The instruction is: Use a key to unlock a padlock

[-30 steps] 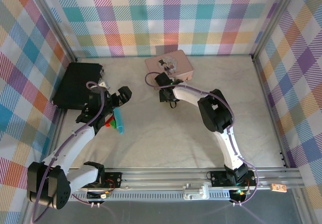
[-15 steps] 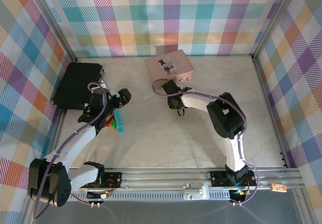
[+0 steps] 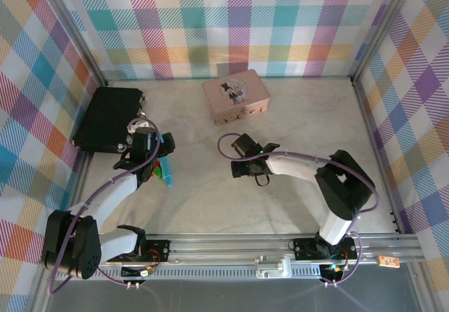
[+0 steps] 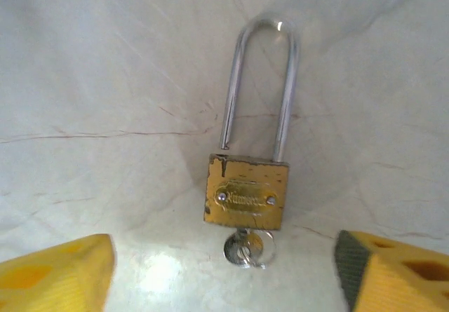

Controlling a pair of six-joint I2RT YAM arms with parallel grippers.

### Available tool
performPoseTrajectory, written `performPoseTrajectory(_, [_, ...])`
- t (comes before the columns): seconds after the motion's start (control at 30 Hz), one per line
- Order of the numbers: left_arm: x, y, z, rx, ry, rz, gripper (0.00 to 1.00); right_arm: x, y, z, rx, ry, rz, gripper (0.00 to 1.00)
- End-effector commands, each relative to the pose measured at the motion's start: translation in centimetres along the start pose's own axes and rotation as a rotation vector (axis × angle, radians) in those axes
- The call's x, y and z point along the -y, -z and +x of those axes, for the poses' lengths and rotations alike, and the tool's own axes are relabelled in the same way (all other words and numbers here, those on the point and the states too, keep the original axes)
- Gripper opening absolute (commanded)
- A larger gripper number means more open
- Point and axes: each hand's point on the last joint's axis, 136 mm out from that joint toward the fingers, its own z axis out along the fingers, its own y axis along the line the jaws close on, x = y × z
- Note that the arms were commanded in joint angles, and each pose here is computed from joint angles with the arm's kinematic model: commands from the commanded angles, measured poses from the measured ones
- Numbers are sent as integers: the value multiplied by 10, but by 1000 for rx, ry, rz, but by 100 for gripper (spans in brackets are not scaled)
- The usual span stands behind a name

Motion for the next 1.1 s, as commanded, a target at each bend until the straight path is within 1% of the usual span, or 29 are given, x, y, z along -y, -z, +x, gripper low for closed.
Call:
performPoseTrajectory(0.0, [-18,-9,-20,90,-103,-104,100,17,41,-40,146,40,9,93])
performPoseTrajectory(0.07, [-22,-16,-24,117,-119,-129,100,41,55,-60,200,33,37,99])
performPoseTrajectory(0.17, [-26,-30,-23,116,-143,-145,100,96,67,-85,289,10,132,99])
performPoseTrajectory(0.23, [-29,-39,-20,99,-156,-155,100,139,69,-94,333,-36,198,99])
performPoseTrajectory(0.3, [-30,-45,-15,105,-165,-143,100,179,68,-97,381,-78,256,99])
performPoseTrajectory(0.37, [-31,-49,-10,127,-178,-127,100,209,61,-92,417,-104,295,99])
performPoseTrajectory(0.43, [-29,-52,-6,167,-201,-99,100,234,51,-83,436,-159,300,99])
performPoseTrajectory(0.5, [-23,-54,-5,203,-229,-59,100,247,45,-78,475,-194,274,99])
performPoseTrajectory(0.53, [-18,-56,-2,187,-237,-28,100,249,42,-76,509,-197,260,99])
performPoseTrajectory(0.63, [-6,-60,-2,182,-246,36,100,246,44,-81,652,-166,238,99])
performPoseTrajectory(0.67, [0,-59,-3,209,-237,76,100,246,45,-83,685,-141,242,99])
performPoseTrajectory(0.7, [1,-61,1,223,-242,86,100,248,45,-83,703,-134,254,99])
performPoseTrajectory(0.73, [-1,-63,4,247,-227,90,100,251,49,-88,751,-140,267,99])
performPoseTrajectory(0.77, [-7,-64,7,265,-207,75,99,254,44,-85,741,-153,251,99])
performPoseTrajectory(0.8, [-13,-64,12,255,-185,66,100,254,39,-84,746,-154,241,99])
performPoseTrajectory(0.83, [-15,-65,14,281,-178,70,100,254,36,-85,754,-148,233,99])
performPoseTrajectory(0.87, [-13,-63,11,300,-185,81,100,253,35,-84,734,-148,220,99])
performPoseTrajectory(0.93, [-13,-65,13,270,-185,76,100,253,32,-80,766,-151,187,99])
performPoseTrajectory(0.97, [-13,-66,11,278,-185,72,100,255,32,-79,801,-147,197,99])
performPoseTrajectory(1.0, [-13,-68,12,259,-186,66,100,256,30,-75,760,-169,200,99])
performPoseTrajectory(1.03, [-13,-70,12,246,-187,64,100,257,32,-78,789,-160,206,99])
performPoseTrajectory(1.07, [-13,-70,12,249,-185,68,100,257,32,-77,782,-163,205,99])
